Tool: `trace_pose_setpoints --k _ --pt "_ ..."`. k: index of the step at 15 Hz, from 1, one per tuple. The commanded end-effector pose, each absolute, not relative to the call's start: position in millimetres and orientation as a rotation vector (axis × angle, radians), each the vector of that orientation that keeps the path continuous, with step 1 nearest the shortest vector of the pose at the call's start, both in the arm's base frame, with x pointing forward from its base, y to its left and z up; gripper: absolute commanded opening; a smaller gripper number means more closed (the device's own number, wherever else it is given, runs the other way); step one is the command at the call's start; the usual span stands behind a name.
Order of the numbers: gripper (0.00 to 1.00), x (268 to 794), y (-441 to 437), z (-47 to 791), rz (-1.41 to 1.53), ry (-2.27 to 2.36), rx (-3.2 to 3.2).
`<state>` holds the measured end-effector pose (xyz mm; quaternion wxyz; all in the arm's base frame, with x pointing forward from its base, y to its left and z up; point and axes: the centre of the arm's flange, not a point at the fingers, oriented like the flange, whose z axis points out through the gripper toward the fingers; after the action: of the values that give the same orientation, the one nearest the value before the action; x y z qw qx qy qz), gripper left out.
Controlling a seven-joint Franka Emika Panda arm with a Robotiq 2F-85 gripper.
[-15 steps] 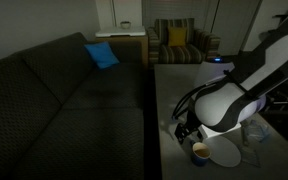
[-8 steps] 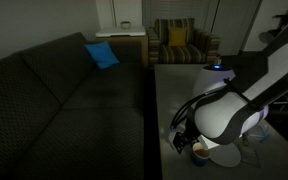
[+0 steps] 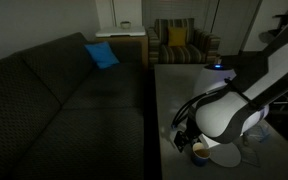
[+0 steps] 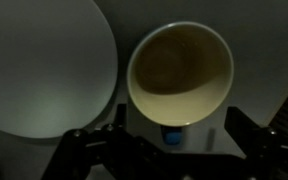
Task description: Place the blue mug on the white plate
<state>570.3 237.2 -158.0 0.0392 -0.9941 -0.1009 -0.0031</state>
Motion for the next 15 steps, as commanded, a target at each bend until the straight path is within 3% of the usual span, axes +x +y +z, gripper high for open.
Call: trace_pose_setpoints --k 1,9,12,15 --pt "1.00 571.1 233.0 -160.2 -0.028 -0.305 -3.063" --pt "0.98 573.0 235.1 -153.2 -0.054 -0.321 -3.077" --pt "0.76 572.4 237.1 -152.5 -0.057 -0.327 -3.076" --pt "0.65 571.9 239.7 -152.6 -0.056 -0.334 -3.076"
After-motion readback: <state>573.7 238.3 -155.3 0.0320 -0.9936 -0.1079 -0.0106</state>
